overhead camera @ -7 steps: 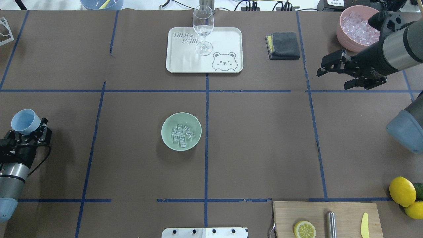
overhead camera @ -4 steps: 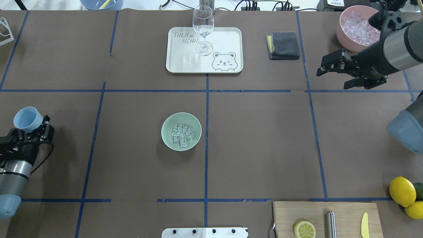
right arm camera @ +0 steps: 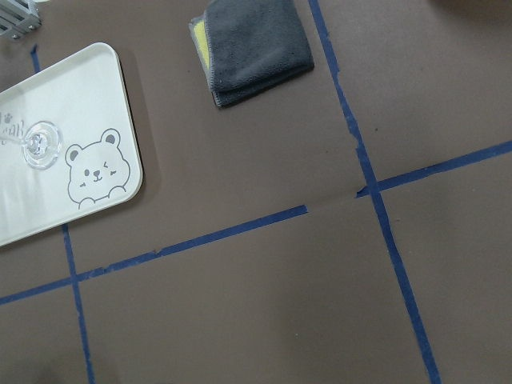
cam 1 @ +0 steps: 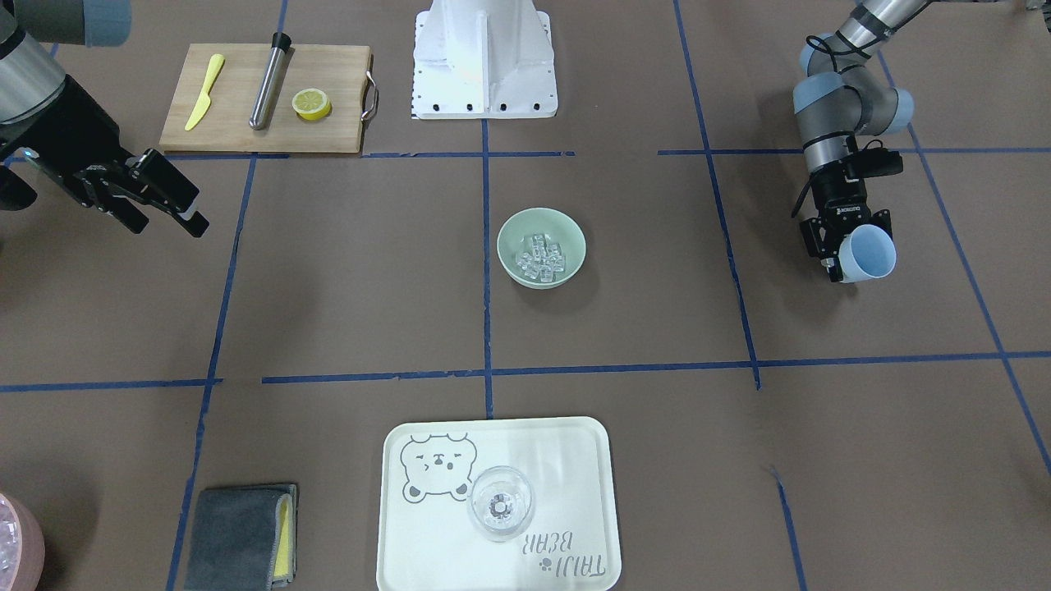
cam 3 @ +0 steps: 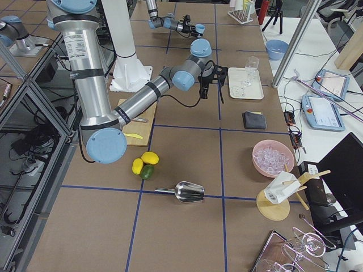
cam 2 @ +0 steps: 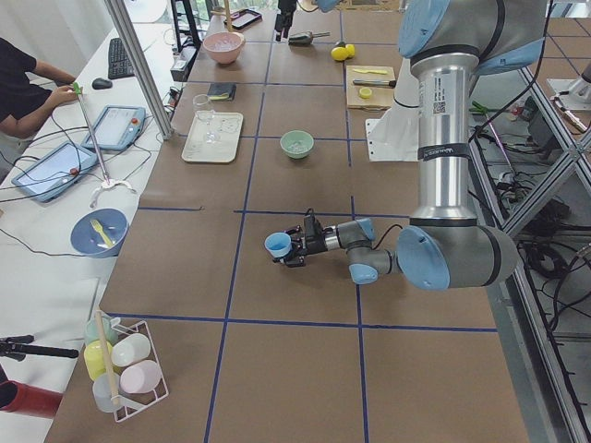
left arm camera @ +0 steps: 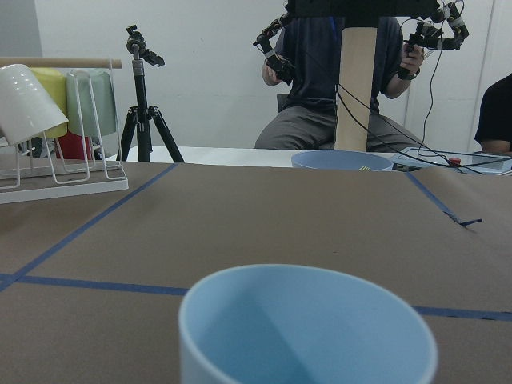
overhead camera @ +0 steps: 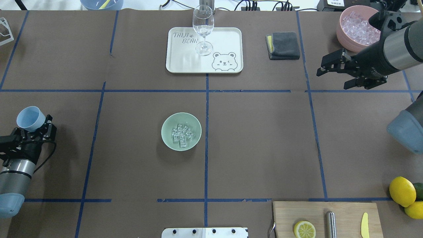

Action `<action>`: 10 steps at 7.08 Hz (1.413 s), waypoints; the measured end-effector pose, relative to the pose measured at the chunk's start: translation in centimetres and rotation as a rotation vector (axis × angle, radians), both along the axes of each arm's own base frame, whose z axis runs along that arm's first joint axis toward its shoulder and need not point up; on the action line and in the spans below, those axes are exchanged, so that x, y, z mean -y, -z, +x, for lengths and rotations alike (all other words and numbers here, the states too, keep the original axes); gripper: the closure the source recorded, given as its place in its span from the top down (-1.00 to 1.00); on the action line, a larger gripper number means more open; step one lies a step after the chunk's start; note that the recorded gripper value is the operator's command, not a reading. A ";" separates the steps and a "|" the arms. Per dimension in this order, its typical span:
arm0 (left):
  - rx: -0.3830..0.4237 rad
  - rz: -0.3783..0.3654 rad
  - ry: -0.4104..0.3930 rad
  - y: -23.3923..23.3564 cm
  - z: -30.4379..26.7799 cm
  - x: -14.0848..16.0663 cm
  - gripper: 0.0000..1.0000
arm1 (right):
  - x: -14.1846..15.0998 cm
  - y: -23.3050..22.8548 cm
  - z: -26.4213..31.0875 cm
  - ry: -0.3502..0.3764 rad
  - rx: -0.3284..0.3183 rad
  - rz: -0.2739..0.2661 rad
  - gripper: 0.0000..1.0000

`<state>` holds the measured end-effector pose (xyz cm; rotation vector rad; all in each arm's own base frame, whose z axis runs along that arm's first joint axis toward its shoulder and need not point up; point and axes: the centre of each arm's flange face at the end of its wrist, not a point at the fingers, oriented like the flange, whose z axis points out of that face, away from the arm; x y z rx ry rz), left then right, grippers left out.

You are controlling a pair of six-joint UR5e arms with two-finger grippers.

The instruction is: Pour ice into bowl

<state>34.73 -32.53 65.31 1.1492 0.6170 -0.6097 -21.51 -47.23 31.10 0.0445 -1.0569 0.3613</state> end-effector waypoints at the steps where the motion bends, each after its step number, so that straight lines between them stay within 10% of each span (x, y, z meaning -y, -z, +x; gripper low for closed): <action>1: 0.007 -0.004 -0.006 -0.1 0.0 0.1 0.99 | 0.0 0.1 0.0 0.000 0.001 0.001 1.00; 10: 0.076 0.050 -0.229 -0.8 -5.8 -2.3 1.00 | -0.1 0.2 0.0 0.002 0.003 0.001 1.00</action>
